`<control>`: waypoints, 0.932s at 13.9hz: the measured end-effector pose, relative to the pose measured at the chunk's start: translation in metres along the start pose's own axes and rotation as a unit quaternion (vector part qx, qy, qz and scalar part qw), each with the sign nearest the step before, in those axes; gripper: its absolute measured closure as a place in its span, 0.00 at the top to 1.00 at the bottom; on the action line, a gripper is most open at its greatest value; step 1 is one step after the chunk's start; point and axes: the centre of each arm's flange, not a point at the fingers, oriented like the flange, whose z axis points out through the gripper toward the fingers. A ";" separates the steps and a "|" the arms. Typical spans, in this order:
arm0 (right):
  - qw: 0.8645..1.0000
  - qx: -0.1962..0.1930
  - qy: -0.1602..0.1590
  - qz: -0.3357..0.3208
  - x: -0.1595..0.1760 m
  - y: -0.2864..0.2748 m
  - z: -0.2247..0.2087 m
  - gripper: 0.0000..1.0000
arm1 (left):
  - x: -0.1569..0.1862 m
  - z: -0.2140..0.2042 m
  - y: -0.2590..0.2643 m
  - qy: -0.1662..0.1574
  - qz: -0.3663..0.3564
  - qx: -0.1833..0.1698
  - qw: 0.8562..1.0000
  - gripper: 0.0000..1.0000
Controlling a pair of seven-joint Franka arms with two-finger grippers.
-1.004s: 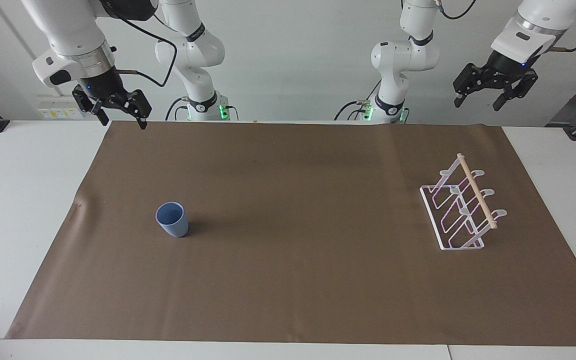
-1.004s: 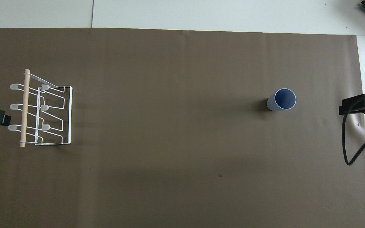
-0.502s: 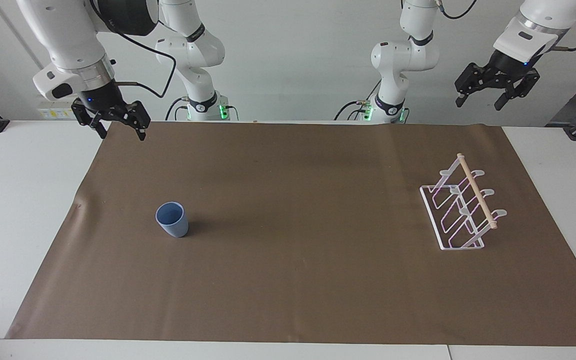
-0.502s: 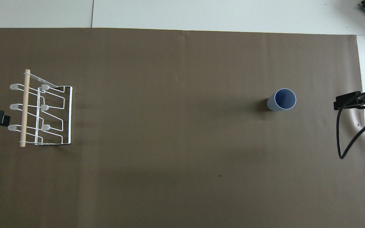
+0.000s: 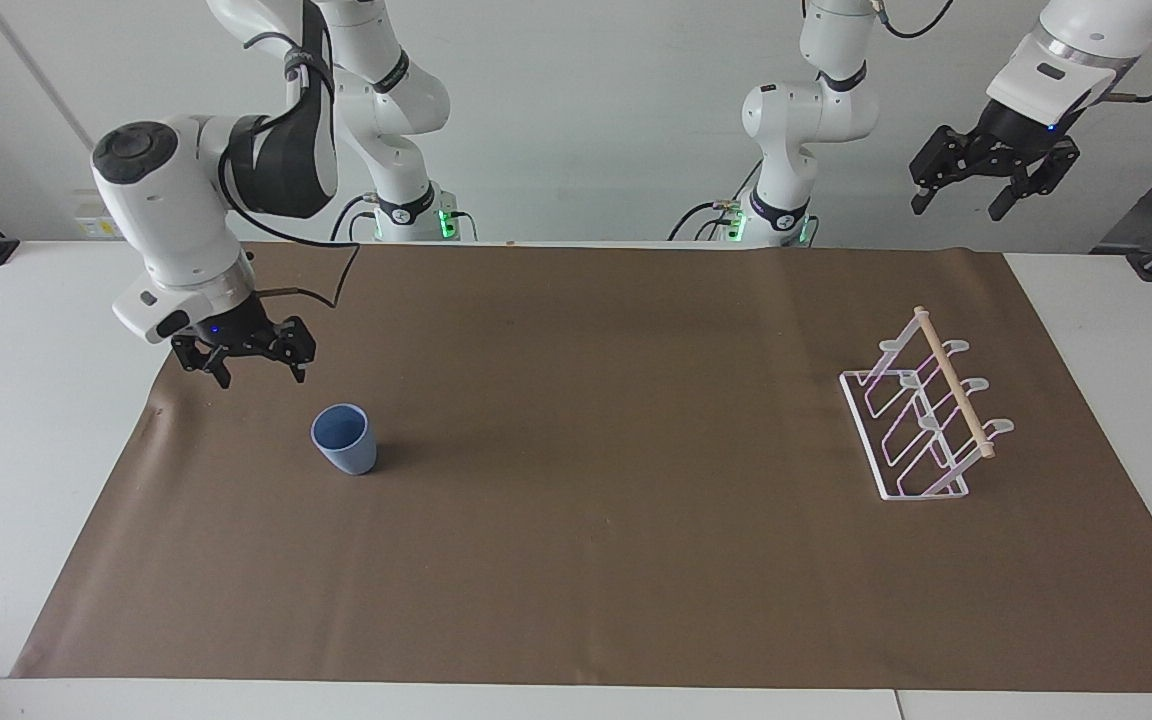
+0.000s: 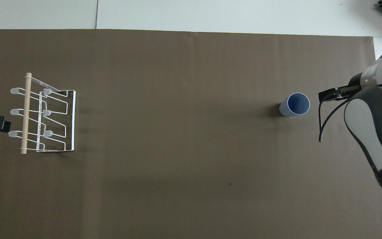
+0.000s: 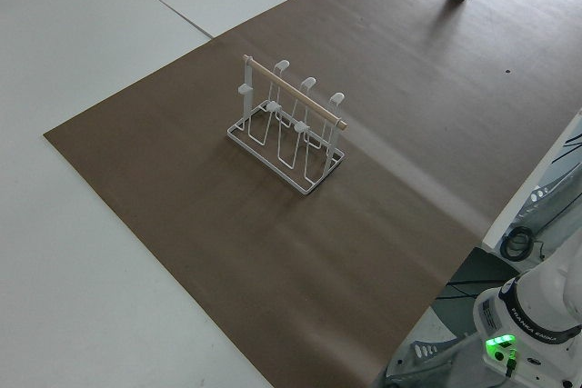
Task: Hang cup on cup holder
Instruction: 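Reach the right gripper to the blue cup's rim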
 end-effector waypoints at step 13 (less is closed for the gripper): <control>0.998 0.027 0.009 -0.063 0.004 -0.005 0.091 0.79 | 0.000 0.000 0.000 0.000 0.000 0.000 1.000 1.00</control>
